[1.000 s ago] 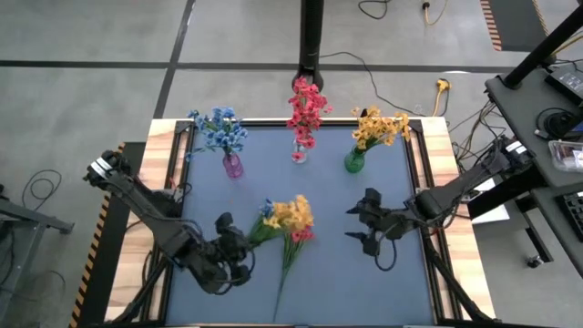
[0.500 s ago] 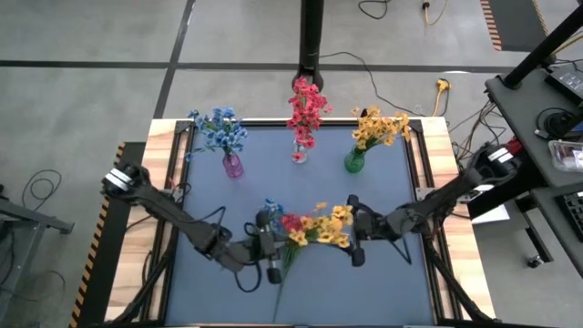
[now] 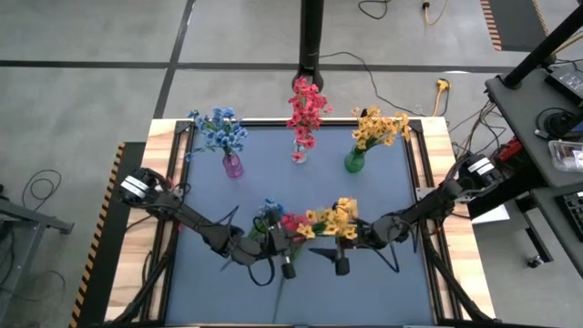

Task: Sort flowers into vase by color
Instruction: Put the yellow flower into the green vase

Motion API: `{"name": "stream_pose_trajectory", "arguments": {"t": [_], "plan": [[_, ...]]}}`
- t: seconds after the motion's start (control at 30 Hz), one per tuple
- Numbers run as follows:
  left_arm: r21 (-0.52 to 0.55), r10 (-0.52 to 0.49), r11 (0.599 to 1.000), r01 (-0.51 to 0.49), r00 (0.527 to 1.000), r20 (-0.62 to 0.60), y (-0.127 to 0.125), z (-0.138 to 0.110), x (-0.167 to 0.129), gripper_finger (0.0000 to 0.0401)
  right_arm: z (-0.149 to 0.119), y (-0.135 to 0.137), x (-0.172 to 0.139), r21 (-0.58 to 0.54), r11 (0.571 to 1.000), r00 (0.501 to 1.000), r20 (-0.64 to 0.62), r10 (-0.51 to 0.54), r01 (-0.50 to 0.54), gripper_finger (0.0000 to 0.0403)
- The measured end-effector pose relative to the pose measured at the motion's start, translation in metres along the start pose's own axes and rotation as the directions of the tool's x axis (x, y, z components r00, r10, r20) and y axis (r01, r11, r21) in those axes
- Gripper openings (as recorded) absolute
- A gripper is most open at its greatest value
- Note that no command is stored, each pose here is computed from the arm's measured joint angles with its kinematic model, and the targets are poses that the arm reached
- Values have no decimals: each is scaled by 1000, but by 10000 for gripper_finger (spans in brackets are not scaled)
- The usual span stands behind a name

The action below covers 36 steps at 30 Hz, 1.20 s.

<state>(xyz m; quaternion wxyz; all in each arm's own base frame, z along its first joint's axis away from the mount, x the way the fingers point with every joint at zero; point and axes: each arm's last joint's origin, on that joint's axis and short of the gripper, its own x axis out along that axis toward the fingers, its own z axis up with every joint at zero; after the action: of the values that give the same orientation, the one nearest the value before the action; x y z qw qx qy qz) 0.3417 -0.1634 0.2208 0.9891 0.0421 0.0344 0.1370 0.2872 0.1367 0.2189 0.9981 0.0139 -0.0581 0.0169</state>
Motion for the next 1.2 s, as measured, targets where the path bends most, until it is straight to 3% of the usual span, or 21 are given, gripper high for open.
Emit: {"name": "stream_pose_trajectory", "arguments": {"t": [0.3, 0.43, 0.5, 0.63, 0.77, 0.87, 1.0, 1.1, 1.2], "plan": [[1, 51, 999, -51, 999, 4, 6, 2, 3, 35, 4, -4, 3, 7, 994, 994, 6, -107, 107, 96], [-27, -61, 998, 61, 998, -2, 14, 9, 7, 75, 4, -3, 3, 23, 995, 995, 5, -102, 102, 31], [-53, -109, 993, 108, 994, -1, 20, 15, 8, 105, 5, -3, 2, 35, 995, 995, 5, -98, 97, 18], [-21, -106, 994, 105, 993, -51, 32, 24, 4, 169, 16, 0, -5, 60, 993, 995, -5, -98, 99, 20], [33, -101, 994, 105, 988, -113, 46, 41, -12, 215, 37, -10, -24, 56, 970, 965, -124, -230, 238, 19], [84, -77, 992, 90, 986, -145, 59, 54, -25, 234, 48, -28, -47, -7, 899, 876, -226, -427, 437, 19], [162, 1, 987, 18, 993, -119, 75, 73, -39, 241, 62, -54, -83, -84, 732, 703, -228, -674, 676, 18], [220, 46, 975, -25, 995, -90, 85, 82, -43, 239, 71, -70, -105, -74, 615, 597, -174, -783, 785, 18], [264, 91, 962, -69, 993, -71, 94, 88, -42, 236, 82, -82, -117, -35, 534, 526, -120, -842, 845, 18]]}}
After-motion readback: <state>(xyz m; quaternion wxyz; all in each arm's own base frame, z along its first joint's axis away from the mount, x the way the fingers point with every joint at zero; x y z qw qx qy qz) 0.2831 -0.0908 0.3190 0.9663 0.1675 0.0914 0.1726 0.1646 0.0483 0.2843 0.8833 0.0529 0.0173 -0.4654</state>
